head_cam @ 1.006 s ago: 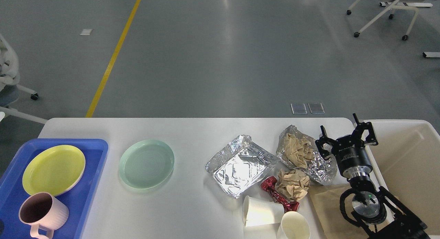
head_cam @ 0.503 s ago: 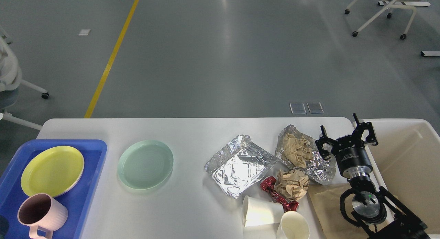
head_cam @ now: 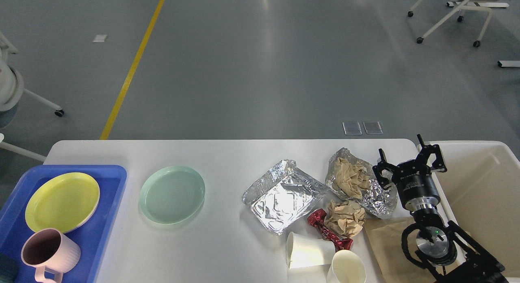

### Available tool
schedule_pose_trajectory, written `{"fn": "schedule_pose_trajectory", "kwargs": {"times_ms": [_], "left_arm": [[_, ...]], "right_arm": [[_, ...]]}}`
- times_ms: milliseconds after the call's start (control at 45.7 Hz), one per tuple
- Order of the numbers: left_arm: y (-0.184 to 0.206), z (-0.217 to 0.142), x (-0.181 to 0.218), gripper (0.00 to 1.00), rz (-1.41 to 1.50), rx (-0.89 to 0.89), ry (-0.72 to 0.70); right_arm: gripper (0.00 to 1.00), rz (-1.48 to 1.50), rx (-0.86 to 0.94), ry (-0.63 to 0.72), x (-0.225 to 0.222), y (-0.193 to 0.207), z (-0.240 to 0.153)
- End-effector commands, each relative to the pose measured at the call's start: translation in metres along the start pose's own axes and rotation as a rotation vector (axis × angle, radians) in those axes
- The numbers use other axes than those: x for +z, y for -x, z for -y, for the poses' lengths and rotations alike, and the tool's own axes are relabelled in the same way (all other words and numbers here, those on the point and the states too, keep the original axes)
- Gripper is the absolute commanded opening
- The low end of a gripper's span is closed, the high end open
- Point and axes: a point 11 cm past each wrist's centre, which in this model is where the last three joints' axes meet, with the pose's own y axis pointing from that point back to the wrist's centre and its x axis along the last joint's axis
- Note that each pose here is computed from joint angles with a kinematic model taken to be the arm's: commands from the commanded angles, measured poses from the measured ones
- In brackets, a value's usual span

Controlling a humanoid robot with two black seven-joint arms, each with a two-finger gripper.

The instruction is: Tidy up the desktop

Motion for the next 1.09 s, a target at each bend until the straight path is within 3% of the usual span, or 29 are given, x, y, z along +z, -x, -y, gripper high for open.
{"fn": "schedule_pose_trajectory", "kwargs": {"times_ms": [0, 219, 416, 656, 875, 1072], "left_arm": [[0.005, 0.000, -0.001, 0.96, -0.002, -0.022, -0.001], [-0.003, -0.022, 0.004, 0.96, 0.006, -0.060, -0.010], [-0.034, -0.087, 0.023, 0.96, 0.049, -0.031, -0.024], [-0.061, -0.174, 0.107, 0.96, 0.207, 0.108, -0.001], [-0.036, -0.248, 0.190, 0.96, 0.303, 0.157, 0.075], [0.018, -0.297, 0.248, 0.95, 0.383, 0.157, 0.129]], "right_arm": [[1.00, 0.000, 0.001, 0.000, 0.000, 0.000, 0.000], [1.00, 0.001, 0.000, 0.000, 0.001, 0.000, 0.000], [1.00, 0.000, -0.001, 0.000, 0.000, 0.000, 0.000], [1.00, 0.000, 0.001, 0.000, 0.000, 0.000, 0.000], [1.00, 0.000, 0.001, 0.000, 0.000, 0.000, 0.000], [1.00, 0.000, 0.001, 0.000, 0.000, 0.000, 0.000]]}}
